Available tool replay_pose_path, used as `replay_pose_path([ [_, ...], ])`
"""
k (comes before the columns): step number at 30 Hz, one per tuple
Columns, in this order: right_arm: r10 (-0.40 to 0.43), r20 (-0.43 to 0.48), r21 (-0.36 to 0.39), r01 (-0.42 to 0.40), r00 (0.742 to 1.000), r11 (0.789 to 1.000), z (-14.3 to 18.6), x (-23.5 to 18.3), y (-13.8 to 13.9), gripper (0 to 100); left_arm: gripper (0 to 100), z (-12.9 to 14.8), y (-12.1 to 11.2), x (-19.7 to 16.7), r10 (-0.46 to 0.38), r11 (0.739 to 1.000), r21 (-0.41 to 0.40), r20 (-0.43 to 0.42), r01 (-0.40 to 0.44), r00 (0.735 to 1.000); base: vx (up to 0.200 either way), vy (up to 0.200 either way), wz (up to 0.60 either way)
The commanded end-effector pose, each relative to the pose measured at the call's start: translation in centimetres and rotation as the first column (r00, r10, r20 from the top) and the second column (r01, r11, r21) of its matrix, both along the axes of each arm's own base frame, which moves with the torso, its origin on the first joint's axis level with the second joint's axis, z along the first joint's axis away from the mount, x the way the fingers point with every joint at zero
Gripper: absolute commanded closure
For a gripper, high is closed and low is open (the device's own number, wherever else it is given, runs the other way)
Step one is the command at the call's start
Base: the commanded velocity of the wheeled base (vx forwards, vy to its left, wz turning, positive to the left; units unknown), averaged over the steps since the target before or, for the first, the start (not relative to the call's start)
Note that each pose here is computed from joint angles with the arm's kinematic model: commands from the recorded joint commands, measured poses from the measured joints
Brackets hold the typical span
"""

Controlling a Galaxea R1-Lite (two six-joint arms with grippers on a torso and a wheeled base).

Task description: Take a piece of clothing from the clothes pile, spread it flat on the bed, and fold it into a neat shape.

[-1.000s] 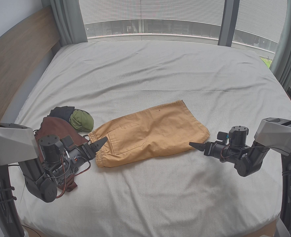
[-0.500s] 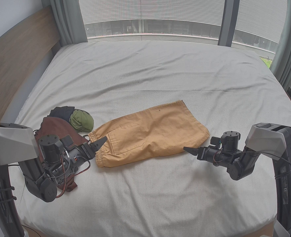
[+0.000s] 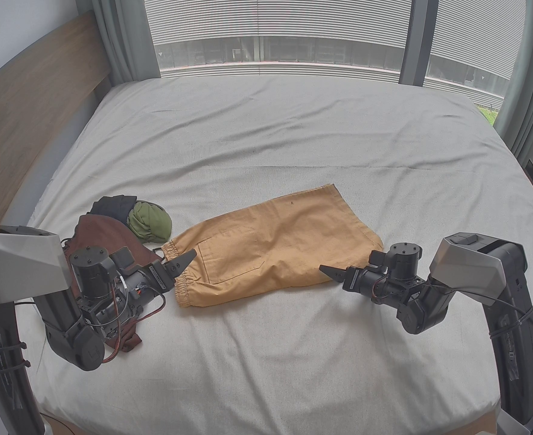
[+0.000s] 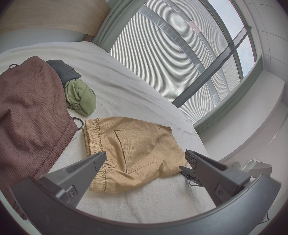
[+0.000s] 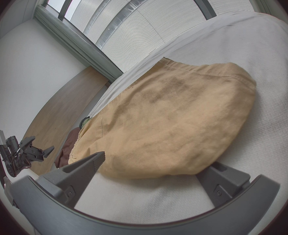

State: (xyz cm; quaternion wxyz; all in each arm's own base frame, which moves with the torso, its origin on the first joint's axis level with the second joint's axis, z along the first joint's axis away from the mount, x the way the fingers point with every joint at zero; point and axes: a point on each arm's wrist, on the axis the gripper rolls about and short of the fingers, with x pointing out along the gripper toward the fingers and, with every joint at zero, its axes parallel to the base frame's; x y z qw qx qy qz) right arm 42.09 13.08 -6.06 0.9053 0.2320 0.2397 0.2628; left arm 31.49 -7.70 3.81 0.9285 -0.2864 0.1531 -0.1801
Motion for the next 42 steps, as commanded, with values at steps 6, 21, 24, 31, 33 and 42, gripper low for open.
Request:
replay_pose_path([
  [6,-0.003,-0.016,0.028,0.004,1.000,1.000,-1.6,0.6,1.6,0,0,0.0,0.0,0.0,0.000,1.000,-0.001,0.002,0.000,1.000,0.000,0.000,0.00],
  [21,-0.059,0.009,0.156,0.057,0.998,0.986,-1.3,2.7,2.7,0,0,0.1,0.0,0.0,-0.002,1.000,-0.001,0.004,0.002,1.000,0.000,0.000,0.00],
  [24,-0.101,0.022,0.152,0.096,0.995,0.984,-1.5,3.1,2.7,0,0,0.1,0.0,0.0,0.000,1.000,-0.001,0.004,0.000,1.000,0.000,0.000,0.00],
  [31,-0.111,0.023,0.150,0.107,0.994,0.983,-1.6,3.2,2.8,0,0,0.1,0.0,0.0,-0.002,1.000,-0.002,0.005,0.002,1.000,0.000,0.000,0.00],
  [33,-0.111,0.022,0.149,0.107,0.994,0.983,-1.7,3.1,2.8,0,0,0.1,0.0,0.0,0.000,1.000,-0.002,0.005,0.000,1.000,0.000,0.000,0.00],
  [42,-0.111,0.008,0.140,0.109,0.994,0.984,-1.5,2.6,2.7,100,0,0.0,0.1,0.1,0.001,1.000,-0.001,0.004,-0.001,1.000,0.000,0.000,0.00],
])
